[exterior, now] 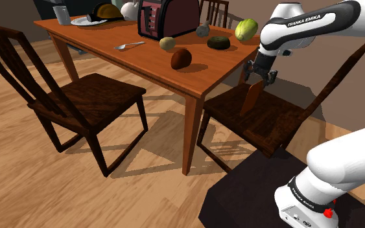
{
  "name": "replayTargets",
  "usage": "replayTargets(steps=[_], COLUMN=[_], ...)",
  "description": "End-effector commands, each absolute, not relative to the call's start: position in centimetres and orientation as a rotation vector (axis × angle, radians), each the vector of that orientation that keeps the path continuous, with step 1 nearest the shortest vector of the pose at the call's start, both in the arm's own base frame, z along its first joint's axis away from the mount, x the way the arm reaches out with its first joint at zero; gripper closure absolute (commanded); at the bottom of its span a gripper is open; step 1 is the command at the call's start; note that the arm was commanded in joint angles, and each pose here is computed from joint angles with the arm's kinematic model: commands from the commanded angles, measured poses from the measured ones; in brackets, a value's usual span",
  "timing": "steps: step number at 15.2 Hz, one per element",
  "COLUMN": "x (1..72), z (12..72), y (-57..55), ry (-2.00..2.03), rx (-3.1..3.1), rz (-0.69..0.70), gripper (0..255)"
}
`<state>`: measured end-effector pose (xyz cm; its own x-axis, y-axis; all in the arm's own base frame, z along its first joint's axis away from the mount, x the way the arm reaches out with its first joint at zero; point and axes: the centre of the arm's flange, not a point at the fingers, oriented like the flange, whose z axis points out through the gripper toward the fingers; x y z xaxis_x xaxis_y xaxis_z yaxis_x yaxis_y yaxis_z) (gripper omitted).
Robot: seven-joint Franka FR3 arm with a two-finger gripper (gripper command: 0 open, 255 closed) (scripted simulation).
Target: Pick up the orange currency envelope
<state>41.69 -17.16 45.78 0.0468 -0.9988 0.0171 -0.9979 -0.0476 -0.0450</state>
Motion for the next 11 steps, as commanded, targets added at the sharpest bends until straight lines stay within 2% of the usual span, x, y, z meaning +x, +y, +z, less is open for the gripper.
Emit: replayTargets(steps=[1, 6, 7, 11], x=[41.7, 41.7, 41.7, 41.7], z=[44.7, 42.8, 42.8, 42.8], y=[-17.3, -17.3, -17.2, -17.2], ry=[2.163, 2.163, 2.163, 2.163], rx=[-2.248, -2.248, -2.247, -2.247], rz=[-0.069, -0.069, -0.069, -0.069], gripper=[0, 0, 255, 255])
